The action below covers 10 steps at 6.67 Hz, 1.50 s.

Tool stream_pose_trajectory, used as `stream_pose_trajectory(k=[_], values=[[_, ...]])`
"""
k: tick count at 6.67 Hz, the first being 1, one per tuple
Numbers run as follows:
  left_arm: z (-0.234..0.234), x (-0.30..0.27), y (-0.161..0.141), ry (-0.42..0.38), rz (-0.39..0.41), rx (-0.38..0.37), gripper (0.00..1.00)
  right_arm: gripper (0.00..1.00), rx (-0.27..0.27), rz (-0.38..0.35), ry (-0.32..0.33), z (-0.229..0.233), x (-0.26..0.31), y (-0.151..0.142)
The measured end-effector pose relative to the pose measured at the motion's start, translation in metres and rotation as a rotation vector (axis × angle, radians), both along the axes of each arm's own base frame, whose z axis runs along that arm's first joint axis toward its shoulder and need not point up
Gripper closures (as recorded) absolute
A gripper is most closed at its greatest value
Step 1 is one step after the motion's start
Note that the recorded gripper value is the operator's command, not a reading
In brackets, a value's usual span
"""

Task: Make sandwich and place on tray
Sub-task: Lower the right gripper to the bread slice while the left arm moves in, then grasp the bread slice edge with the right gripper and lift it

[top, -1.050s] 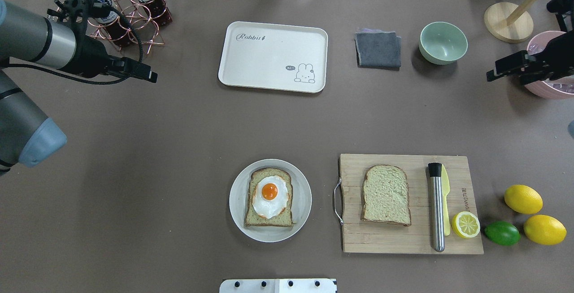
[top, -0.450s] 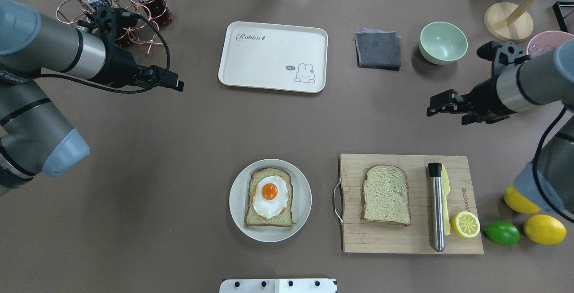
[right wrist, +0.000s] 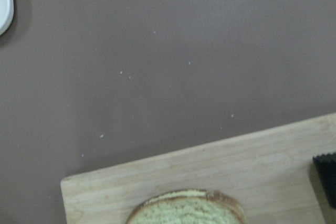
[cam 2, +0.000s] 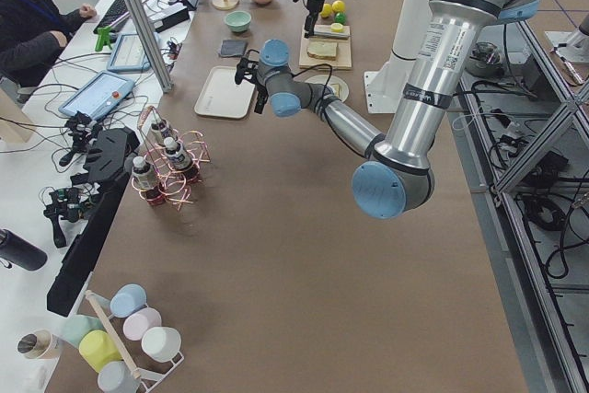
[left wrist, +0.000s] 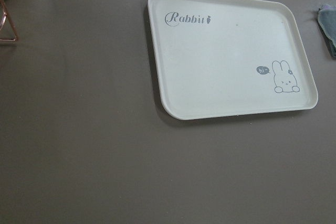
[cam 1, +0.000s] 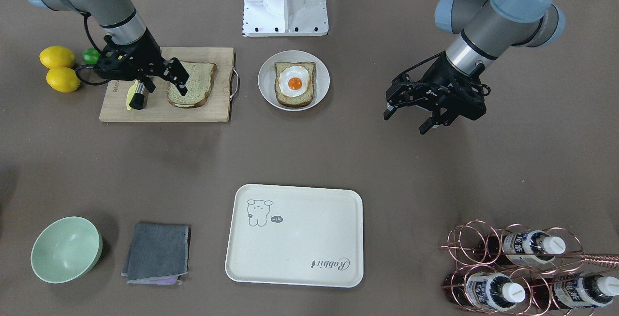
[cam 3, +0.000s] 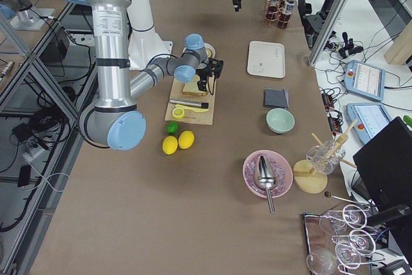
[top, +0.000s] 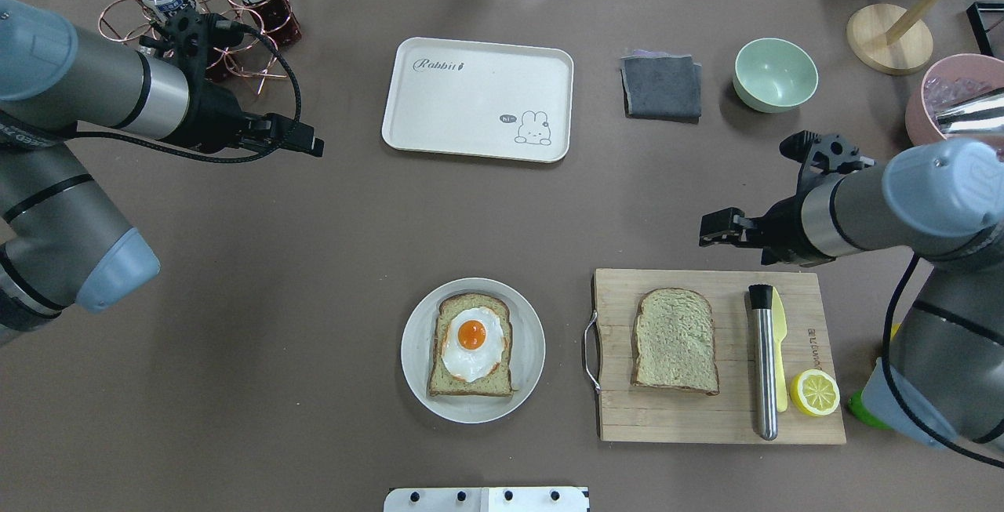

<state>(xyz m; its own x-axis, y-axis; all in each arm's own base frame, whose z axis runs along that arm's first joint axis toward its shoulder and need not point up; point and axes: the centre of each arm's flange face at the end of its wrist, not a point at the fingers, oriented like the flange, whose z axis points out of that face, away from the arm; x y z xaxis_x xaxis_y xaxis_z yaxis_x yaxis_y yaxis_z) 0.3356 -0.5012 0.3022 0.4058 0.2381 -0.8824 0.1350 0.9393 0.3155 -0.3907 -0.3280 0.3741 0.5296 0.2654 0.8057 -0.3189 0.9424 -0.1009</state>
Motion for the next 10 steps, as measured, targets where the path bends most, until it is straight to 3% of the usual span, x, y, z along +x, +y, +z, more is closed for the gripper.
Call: stream_pose_trajectory(k=[2, 4, 10], values=[[0.002, 0.000, 0.000, -0.003, -0.001, -0.001, 0.02, 0.05, 0.001, -0.002, 0.007, 0.000, -0.005, 0.041], [0.002, 0.001, -0.001, -0.011, -0.022, 0.006, 0.02, 0.11, 0.011, 0.001, 0.029, 0.011, -0.007, 0.060], [0.001, 0.004, 0.000, -0.013, -0.025, 0.015, 0.02, 0.24, 0.031, 0.007, -0.016, 0.047, -0.005, 0.079]])
